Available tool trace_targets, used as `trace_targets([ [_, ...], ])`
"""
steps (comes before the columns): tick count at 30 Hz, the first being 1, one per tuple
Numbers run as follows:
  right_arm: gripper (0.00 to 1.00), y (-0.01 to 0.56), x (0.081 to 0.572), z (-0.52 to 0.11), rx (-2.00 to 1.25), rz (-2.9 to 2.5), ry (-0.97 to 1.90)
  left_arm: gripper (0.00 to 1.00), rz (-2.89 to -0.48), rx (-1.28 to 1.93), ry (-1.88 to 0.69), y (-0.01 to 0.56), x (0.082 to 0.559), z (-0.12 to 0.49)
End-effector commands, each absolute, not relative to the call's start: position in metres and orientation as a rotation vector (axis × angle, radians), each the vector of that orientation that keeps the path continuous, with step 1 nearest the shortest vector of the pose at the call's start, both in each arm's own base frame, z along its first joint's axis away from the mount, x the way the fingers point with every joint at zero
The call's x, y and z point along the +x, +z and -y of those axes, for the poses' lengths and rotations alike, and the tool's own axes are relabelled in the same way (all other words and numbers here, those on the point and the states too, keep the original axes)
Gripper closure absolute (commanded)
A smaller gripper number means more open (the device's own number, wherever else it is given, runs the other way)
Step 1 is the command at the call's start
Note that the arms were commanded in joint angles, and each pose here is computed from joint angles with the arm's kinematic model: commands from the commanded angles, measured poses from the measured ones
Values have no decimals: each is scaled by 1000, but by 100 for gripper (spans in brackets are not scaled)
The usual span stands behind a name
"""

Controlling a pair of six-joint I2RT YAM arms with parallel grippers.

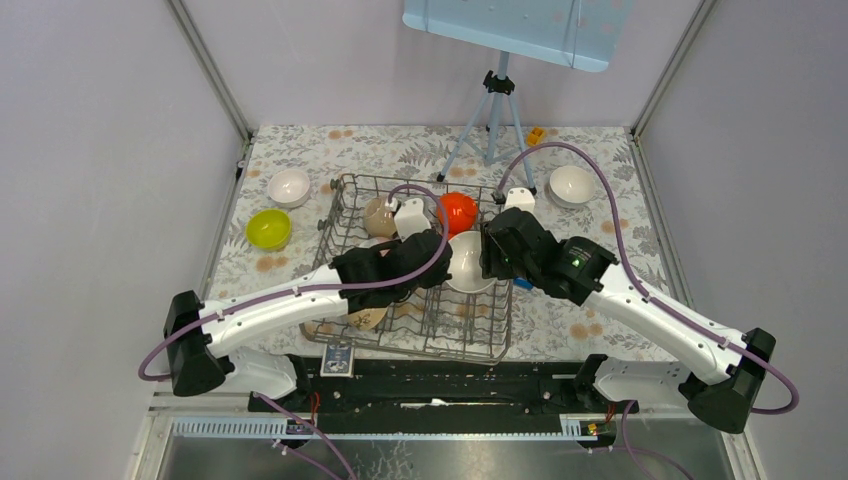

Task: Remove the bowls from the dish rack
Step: Place the bowl with the bowl.

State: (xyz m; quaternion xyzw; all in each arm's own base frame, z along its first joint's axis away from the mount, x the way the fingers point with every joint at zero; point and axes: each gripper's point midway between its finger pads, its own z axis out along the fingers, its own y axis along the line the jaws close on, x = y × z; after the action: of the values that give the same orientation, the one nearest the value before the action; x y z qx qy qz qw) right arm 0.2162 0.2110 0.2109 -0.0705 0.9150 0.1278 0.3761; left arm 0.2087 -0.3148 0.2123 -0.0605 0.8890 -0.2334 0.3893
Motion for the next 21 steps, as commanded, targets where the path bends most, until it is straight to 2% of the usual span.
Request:
trace_targets([
  [1,50,230,225,-206,-187,-2294,282,100,-2151,-209,-755,257,220,337],
  [10,44,251,236,-194,-253,-2269,128,100,-2183,-209,-622,245,232,330],
  [18,57,246,237,-193,-308,-2300,71,100,-2182,-208,-552,247,240,328],
  [21,58,240,238,-194,-318,-2311,61,100,-2180,-208,-556,249,241,329],
])
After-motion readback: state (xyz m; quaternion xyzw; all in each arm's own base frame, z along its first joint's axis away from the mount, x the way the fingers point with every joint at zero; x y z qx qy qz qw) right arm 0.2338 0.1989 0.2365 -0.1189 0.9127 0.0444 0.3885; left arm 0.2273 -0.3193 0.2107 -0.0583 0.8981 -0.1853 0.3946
